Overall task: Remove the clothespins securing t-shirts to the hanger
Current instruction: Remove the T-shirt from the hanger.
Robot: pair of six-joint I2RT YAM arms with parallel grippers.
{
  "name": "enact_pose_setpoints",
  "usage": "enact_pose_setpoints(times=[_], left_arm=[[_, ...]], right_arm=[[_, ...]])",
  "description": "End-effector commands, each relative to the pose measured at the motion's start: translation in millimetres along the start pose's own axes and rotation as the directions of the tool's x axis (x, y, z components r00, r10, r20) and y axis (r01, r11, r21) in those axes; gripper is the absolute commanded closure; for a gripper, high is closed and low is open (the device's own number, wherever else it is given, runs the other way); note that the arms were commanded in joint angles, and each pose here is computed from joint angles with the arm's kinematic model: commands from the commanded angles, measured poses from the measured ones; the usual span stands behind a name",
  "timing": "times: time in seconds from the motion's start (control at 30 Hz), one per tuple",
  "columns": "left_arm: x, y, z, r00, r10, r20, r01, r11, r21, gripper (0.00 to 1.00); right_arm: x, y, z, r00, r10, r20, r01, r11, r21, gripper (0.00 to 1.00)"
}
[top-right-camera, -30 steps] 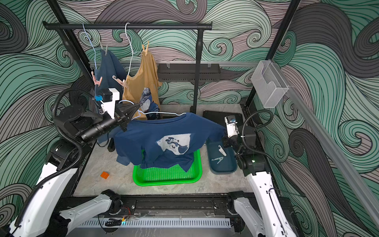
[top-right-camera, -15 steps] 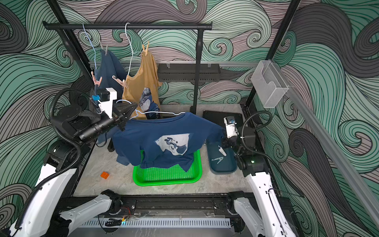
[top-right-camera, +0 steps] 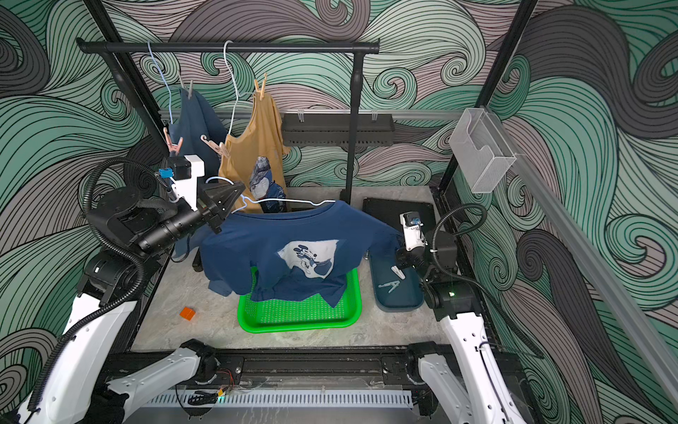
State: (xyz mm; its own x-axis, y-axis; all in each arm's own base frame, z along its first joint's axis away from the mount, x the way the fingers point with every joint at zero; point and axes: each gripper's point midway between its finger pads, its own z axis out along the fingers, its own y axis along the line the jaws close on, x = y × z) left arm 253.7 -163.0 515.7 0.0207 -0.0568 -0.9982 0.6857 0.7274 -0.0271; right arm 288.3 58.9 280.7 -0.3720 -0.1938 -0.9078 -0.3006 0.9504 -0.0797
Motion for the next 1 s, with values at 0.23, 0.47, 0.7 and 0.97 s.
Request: enact_pose_setpoints(times=[0.23, 0.47, 0.7, 0.97], left_arm=[[-59.7, -4.1, -12.4, 0.983, 0.020, 0.182, -0.020, 1.000, 0.001, 1.00], [-68.2, -2.6, -14.6, 0.977, 0.013, 0.215, -0.012, 1.000, -0.005, 1.00], [-73.4, 0.3, -15.4, 0.973, 0.006, 0.231, -0.004, 1.000, -0.010, 1.00], [-70.3, -2.5, -6.8, 0.966, -0.073, 0.247, 0.062, 0.997, 0.054, 1.00]], right_arm=[[-33.0, -4.8, -15.3, 0.998, -0.025, 0.053, 0.024, 0.999, 0.023, 1.00], [-10.0, -2.5, -8.3, 1.000, -0.004, 0.011, 0.003, 1.000, 0.016, 1.00], [8.9, 5.1, -0.6, 1.000, 0.013, -0.021, -0.014, 1.000, -0.021, 1.00], [-7.8, 21.1, -7.7, 0.999, 0.035, 0.016, -0.034, 0.995, -0.096, 1.00]])
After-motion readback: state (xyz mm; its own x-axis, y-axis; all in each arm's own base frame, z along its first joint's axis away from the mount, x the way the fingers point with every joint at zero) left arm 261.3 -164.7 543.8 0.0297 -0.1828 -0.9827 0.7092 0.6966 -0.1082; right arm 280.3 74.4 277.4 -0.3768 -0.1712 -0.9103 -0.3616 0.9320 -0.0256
